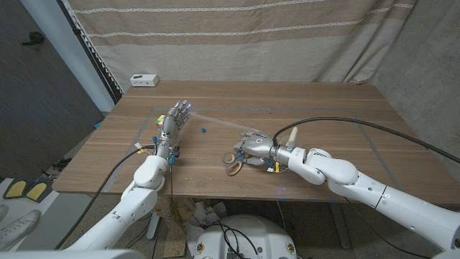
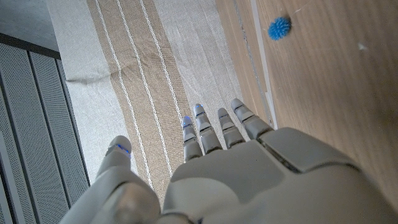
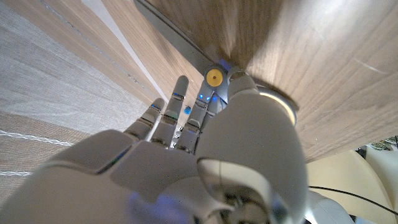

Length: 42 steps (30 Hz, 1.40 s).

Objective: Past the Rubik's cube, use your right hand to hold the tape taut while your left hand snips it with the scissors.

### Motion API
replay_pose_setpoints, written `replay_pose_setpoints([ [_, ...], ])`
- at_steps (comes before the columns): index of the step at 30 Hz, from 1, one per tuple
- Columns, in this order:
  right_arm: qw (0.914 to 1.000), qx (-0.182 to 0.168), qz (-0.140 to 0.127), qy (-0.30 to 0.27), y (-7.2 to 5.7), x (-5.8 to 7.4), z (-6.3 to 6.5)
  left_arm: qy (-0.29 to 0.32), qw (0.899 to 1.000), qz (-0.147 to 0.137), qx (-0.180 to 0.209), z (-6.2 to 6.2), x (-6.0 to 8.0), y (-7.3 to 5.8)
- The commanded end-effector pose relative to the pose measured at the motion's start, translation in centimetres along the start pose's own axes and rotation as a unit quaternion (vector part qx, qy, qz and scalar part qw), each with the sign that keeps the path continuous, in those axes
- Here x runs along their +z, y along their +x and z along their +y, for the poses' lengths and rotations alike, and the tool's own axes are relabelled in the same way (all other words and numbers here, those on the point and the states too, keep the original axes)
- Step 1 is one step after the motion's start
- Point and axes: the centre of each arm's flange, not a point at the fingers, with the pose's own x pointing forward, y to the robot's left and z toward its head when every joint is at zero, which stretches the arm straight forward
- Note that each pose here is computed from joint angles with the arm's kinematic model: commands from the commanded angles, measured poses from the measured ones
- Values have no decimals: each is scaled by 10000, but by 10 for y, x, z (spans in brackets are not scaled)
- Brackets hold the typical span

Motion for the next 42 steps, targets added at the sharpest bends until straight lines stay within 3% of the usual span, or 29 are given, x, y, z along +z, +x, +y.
replay_pose_setpoints([
  [1,9999,-105,58,96,0,-8,1,-29,10000,51,-37,-2,-5,3],
  [10,9983,-471,11,328,-5,-12,-11,-55,10000,50,-33,-3,-6,5],
  [20,9917,-1009,-241,754,-15,-8,-31,-98,9999,42,-44,-5,-9,5],
  [35,9821,-1369,-183,1280,-24,-14,-35,-107,9999,38,-24,-7,-8,0],
  [42,9778,-1375,-162,1572,-24,-15,-36,-117,9999,48,-28,-8,-9,-1],
])
